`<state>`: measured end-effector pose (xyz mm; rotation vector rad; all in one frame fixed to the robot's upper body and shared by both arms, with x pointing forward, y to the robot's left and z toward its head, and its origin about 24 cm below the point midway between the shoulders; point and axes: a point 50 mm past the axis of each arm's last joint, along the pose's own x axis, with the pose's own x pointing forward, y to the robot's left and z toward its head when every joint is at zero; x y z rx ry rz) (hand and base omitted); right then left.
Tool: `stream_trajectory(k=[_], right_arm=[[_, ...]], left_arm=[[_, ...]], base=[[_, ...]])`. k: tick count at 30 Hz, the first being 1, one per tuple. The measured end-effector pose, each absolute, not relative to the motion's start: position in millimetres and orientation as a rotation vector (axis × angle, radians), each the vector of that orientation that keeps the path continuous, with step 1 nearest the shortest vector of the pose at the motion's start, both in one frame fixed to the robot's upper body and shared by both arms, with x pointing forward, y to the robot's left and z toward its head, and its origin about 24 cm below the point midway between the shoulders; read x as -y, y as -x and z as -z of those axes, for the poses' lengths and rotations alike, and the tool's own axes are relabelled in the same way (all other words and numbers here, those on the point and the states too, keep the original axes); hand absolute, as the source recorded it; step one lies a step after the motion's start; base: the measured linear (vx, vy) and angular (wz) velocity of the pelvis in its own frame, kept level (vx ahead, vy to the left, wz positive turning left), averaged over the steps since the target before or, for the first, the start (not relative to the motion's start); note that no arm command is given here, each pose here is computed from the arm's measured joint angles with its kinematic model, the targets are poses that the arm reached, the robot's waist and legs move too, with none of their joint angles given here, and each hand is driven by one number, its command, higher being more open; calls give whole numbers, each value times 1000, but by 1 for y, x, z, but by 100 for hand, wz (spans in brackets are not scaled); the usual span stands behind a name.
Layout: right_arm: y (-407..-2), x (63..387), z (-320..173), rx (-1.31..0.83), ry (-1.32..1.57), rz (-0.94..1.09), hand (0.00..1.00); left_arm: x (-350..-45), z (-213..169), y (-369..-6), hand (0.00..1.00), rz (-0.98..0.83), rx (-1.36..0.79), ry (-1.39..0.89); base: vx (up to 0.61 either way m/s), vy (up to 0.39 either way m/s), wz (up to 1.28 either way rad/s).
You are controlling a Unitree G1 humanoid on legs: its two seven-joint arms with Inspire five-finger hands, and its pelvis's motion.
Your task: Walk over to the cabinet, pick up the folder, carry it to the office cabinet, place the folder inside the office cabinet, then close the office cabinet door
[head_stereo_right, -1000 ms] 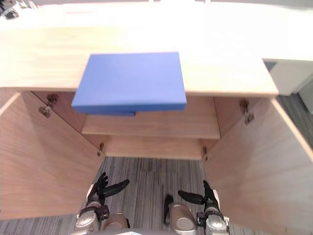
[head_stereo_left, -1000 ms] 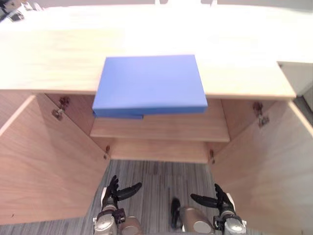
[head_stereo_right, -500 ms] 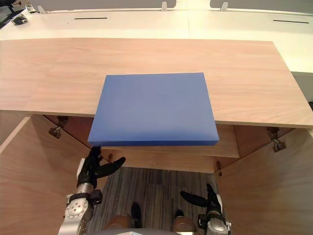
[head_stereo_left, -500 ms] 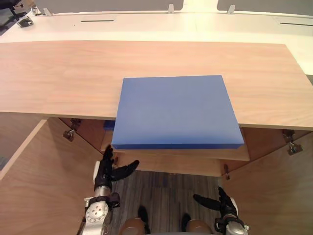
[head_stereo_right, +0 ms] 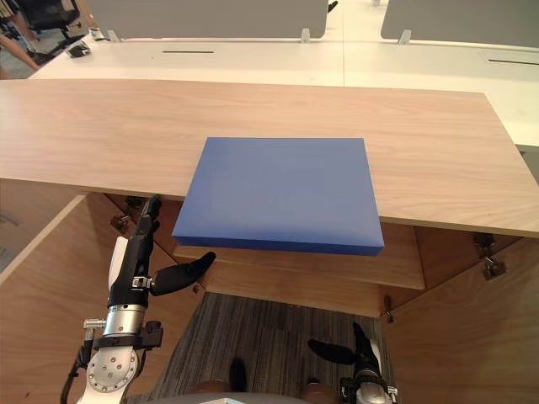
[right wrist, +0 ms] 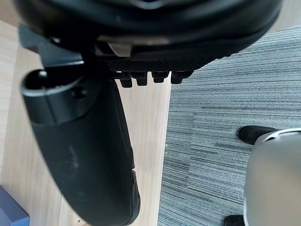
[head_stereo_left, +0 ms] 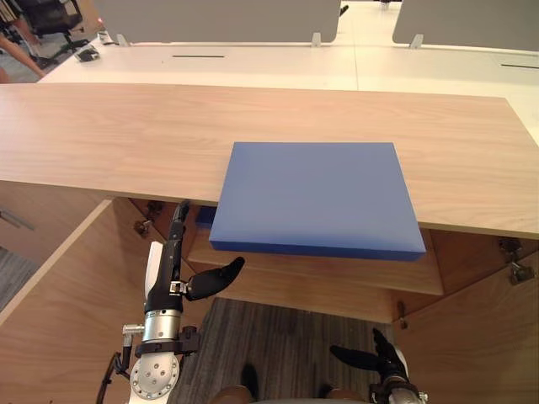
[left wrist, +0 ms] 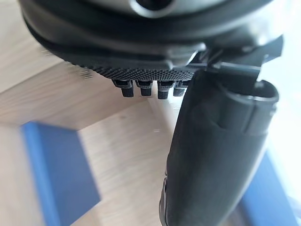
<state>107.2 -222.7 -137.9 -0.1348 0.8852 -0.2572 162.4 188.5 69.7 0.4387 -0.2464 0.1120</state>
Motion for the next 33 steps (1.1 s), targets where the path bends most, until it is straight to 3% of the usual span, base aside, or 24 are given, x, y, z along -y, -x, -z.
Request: stream_trajectory(k=[5,21,22,33], right_arm=[[-102,231,139,-907,172,254,100],[-86,230,145,-960,180,239,100],[-85,230,145,-960,179,239,100],[-92,229,143,-936,156,228,100]], left_arm=[[-185,-91,-161,100,-28,367,-539],[-160,-96,-180,100,160,546,-1003],[-159,-95,-183,0,162,550,-1016],[-162,-108,-209,0,3,604,-1162]], base=[[-10,1,1],[-20,-5,-4],[26,-21,-5],[23,4,-17]])
